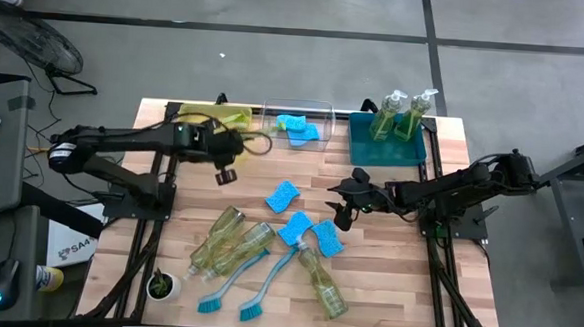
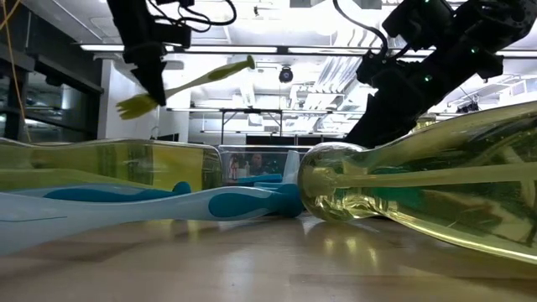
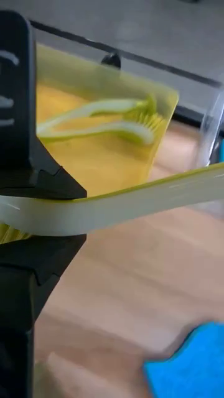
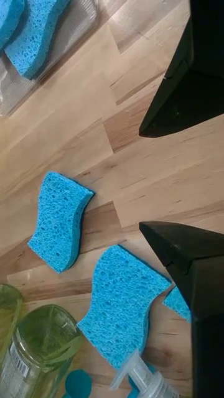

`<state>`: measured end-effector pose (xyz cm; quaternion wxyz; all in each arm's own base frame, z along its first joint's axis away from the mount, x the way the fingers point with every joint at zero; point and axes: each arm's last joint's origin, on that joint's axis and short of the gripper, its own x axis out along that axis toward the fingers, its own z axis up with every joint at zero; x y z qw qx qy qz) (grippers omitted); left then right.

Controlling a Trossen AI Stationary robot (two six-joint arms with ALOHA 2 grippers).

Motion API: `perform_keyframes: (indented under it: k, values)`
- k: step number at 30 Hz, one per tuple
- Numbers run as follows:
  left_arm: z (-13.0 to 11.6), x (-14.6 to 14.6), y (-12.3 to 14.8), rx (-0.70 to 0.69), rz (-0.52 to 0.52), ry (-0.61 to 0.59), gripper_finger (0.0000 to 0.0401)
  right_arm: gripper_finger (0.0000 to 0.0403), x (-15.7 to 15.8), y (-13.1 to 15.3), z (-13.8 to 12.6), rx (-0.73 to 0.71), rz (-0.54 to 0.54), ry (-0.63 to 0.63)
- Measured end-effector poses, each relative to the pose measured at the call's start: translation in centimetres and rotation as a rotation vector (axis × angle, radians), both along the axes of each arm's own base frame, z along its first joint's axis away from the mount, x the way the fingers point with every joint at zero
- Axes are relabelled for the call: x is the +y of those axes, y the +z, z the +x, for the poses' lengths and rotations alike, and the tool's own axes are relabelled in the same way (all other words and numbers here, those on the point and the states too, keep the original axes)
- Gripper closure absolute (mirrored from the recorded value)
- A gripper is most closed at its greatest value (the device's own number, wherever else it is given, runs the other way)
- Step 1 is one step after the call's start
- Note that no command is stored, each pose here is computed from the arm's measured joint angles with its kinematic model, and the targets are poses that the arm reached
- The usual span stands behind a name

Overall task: Pick & Place Kitchen Sink Supplies
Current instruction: Put the yellow dish brush into the yellow bin

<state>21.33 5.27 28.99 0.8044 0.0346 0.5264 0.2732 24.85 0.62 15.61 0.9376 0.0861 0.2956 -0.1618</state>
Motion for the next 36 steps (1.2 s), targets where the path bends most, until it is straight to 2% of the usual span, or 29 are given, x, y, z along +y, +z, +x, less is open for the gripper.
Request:
perform_keyframes:
  k: [7, 21, 36]
  values:
    - [-0.8, 3.2, 0.1, 0.004, -0.024, 0.030, 0.0330, 0.0176, 0.0, 0.0, 0.0, 0.004, 0.000, -0.006]
    - [-3.3, 8.1, 0.1, -0.034, -0.073, 0.187, 0.0322, 0.0176, 0.0, 0.0, 0.0, 0.004, 0.000, -0.007]
    - [-7.1, 11.4, -2.6, 0.030, -0.124, 0.358, 0.0316, 0.0176, 0.0, 0.0, 0.0, 0.005, -0.010, -0.012]
